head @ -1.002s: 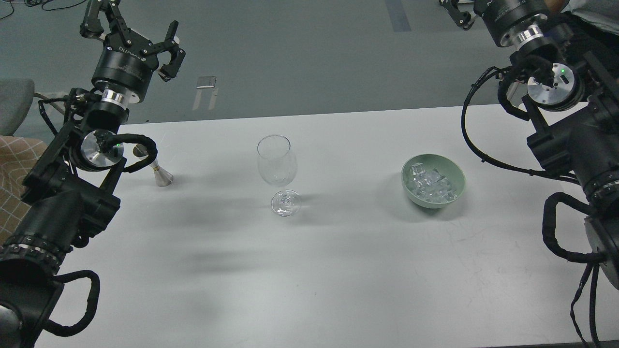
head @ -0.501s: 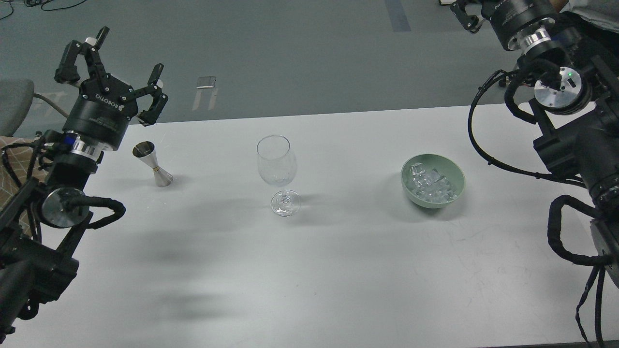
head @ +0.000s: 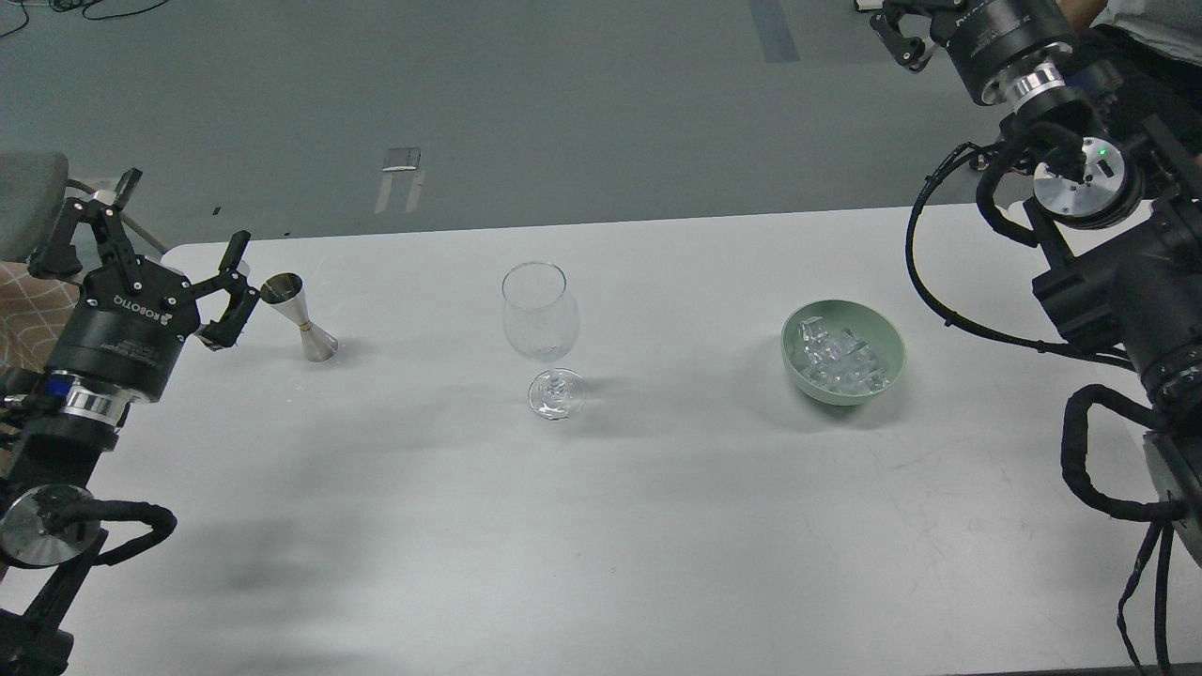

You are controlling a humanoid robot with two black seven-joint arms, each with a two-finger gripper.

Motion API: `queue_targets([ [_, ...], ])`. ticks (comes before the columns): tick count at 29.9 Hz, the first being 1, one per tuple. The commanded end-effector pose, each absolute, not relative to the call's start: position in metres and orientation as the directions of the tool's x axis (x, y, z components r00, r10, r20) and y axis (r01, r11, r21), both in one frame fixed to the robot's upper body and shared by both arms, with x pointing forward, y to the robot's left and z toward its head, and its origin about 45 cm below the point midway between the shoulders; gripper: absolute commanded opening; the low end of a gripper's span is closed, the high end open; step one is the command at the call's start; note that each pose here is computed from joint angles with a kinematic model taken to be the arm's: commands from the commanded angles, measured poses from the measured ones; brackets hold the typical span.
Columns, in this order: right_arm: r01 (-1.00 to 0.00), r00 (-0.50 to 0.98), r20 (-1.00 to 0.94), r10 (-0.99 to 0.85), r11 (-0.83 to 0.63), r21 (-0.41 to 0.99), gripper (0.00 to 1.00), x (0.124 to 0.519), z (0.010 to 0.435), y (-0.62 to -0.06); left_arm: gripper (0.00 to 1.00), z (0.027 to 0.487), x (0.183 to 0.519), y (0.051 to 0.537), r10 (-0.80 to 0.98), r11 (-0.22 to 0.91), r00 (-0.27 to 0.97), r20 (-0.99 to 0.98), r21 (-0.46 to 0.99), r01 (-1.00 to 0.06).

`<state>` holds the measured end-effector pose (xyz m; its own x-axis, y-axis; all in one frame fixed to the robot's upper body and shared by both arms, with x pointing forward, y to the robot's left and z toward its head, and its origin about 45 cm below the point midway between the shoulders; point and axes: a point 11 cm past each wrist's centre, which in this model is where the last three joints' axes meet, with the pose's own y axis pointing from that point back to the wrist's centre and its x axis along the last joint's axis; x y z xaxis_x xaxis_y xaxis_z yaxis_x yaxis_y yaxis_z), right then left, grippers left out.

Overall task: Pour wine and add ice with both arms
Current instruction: 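Lower the left gripper toward the metal jigger cup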

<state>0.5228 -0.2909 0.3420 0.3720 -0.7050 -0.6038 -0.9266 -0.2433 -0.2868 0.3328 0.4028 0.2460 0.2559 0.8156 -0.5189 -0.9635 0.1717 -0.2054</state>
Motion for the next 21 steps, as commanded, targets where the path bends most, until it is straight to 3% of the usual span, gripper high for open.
queue_targets([
  [1,-0.928,0.369,-0.603,-0.707,-0.242,-0.284,1.0,0.522,0.341,-0.293,0.98,0.228,0.332,0.405,0.805,0.145,0.218,-0.553,-0.172,-0.974],
  [7,-0.927,0.371,-0.602,-0.707,-0.241,-0.287,1.0,0.522,0.342,-0.293,0.98,0.213,0.335,0.391,0.755,0.221,0.211,-0.62,-0.062,-0.973],
  [11,-0.928,0.369,-0.603,-0.707,-0.24,-0.286,1.0,0.522,0.342,-0.293,0.98,0.193,0.336,0.371,0.55,0.289,0.118,-0.827,0.056,-0.956],
  [21,-0.928,0.368,-0.602,-0.709,-0.241,-0.284,1.0,0.522,0.341,-0.293,0.96,0.183,0.336,0.377,0.399,0.188,-0.051,-0.915,0.136,-0.973],
])
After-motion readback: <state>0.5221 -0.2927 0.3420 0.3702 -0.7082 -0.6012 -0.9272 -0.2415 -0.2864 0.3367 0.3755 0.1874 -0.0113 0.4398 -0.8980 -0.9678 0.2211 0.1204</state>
